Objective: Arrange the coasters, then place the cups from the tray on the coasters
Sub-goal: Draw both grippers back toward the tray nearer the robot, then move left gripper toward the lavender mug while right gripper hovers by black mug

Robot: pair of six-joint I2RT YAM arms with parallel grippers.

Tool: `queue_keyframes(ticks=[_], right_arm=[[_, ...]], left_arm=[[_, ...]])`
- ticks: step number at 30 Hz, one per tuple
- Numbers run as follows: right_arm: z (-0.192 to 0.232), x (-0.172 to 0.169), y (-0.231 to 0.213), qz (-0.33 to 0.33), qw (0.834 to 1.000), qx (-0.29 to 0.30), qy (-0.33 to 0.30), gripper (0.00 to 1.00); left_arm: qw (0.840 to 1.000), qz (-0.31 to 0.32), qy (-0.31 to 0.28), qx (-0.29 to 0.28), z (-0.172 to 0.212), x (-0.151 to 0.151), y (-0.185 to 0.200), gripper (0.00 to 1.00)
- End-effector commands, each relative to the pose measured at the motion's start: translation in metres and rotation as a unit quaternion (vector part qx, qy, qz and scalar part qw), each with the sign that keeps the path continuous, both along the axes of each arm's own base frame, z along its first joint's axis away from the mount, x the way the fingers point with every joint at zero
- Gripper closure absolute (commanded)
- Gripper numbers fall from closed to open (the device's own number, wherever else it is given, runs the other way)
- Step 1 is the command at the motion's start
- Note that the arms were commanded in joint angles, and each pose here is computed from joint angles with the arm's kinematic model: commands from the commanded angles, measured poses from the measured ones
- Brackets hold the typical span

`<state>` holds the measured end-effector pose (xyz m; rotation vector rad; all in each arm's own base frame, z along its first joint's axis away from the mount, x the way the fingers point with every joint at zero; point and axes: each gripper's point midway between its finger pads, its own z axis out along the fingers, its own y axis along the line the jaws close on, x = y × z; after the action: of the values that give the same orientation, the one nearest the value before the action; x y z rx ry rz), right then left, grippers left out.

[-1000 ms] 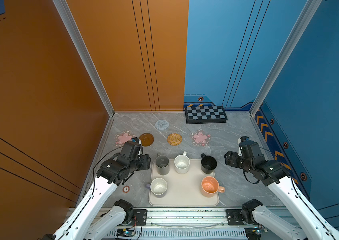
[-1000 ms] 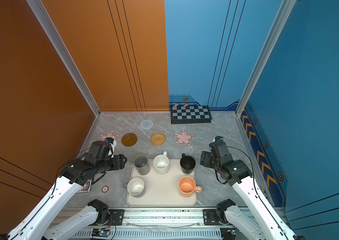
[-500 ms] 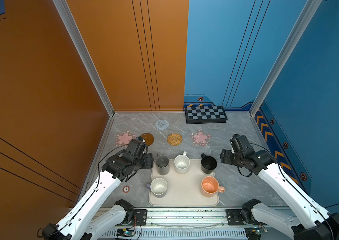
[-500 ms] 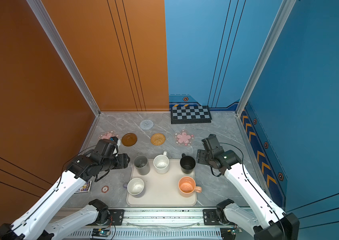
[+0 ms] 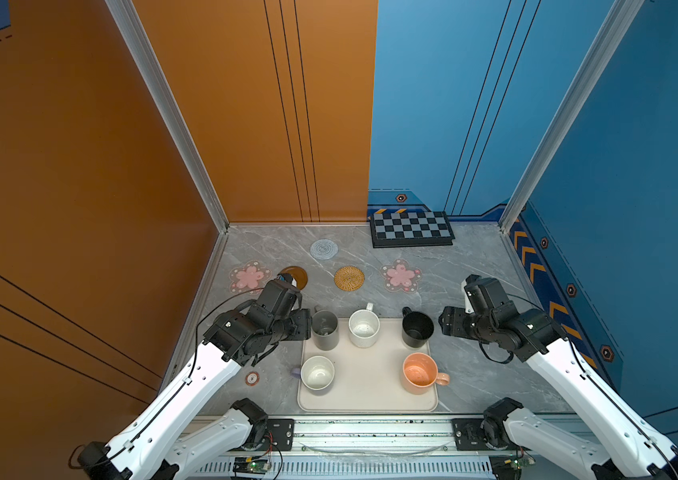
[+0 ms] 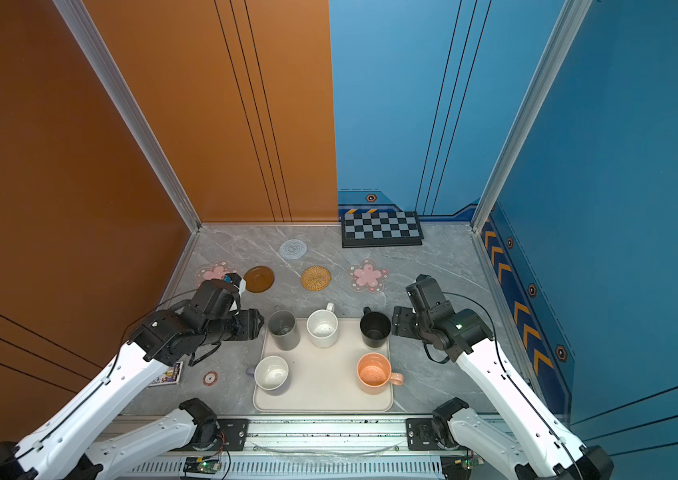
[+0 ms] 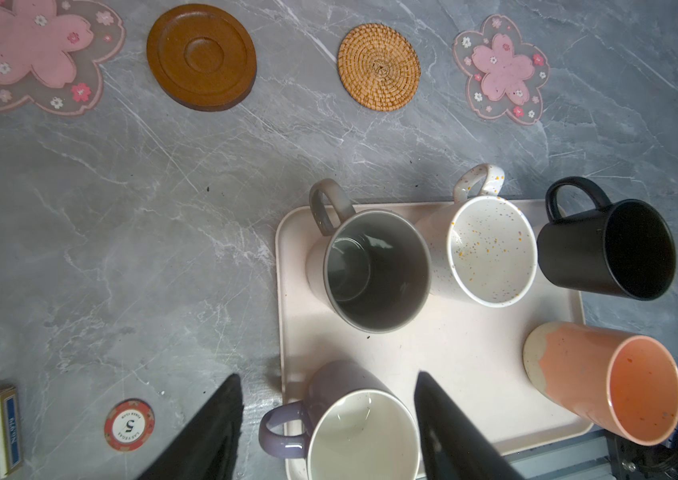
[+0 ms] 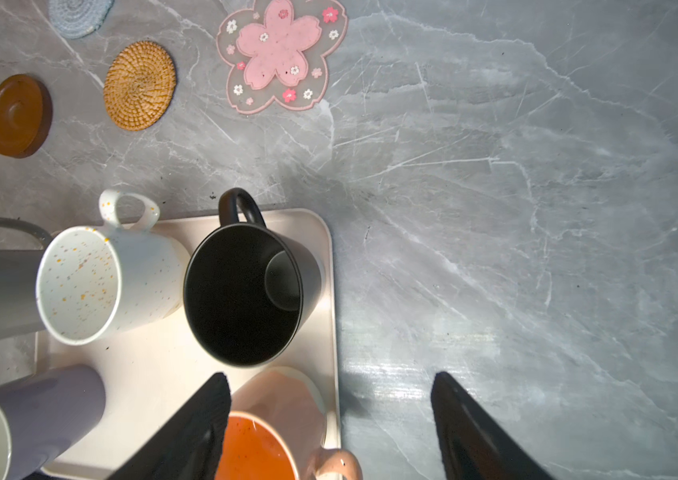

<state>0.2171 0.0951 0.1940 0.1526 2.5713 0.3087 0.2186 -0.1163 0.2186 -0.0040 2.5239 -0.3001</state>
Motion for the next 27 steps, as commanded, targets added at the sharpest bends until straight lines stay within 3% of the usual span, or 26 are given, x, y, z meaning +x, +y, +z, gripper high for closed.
queue_keyframes(ticks=[1, 5, 9, 20, 27], right_arm=[[-0.006, -0.026, -0.011, -0.026, 0.999, 0.005, 0.033, 0.21], [-0.021, -0.045, -0.007, -0.037, 0.996, 0.024, 0.080, 0.22], [-0.010, -0.050, -0.008, -0.053, 0.997, 0.032, 0.056, 0.21], [0.008, -0.030, -0.008, -0.057, 0.998, -0.003, 0.036, 0.21], [0.020, -0.015, -0.012, -0.051, 0.998, -0.035, 0.008, 0.20]], left_arm=[[0.999, -0.013, -0.002, 0.034, 0.004, -0.001, 0.005, 0.34], [0.997, -0.030, -0.002, 0.070, 0.000, 0.008, 0.006, 0.34], [0.994, -0.025, -0.014, 0.110, 0.004, 0.021, 0.011, 0.34], [0.996, -0.050, 0.016, 0.070, 0.004, 0.027, -0.013, 0.34], [0.996, -0.054, 0.024, 0.067, -0.004, 0.018, -0.007, 0.35]])
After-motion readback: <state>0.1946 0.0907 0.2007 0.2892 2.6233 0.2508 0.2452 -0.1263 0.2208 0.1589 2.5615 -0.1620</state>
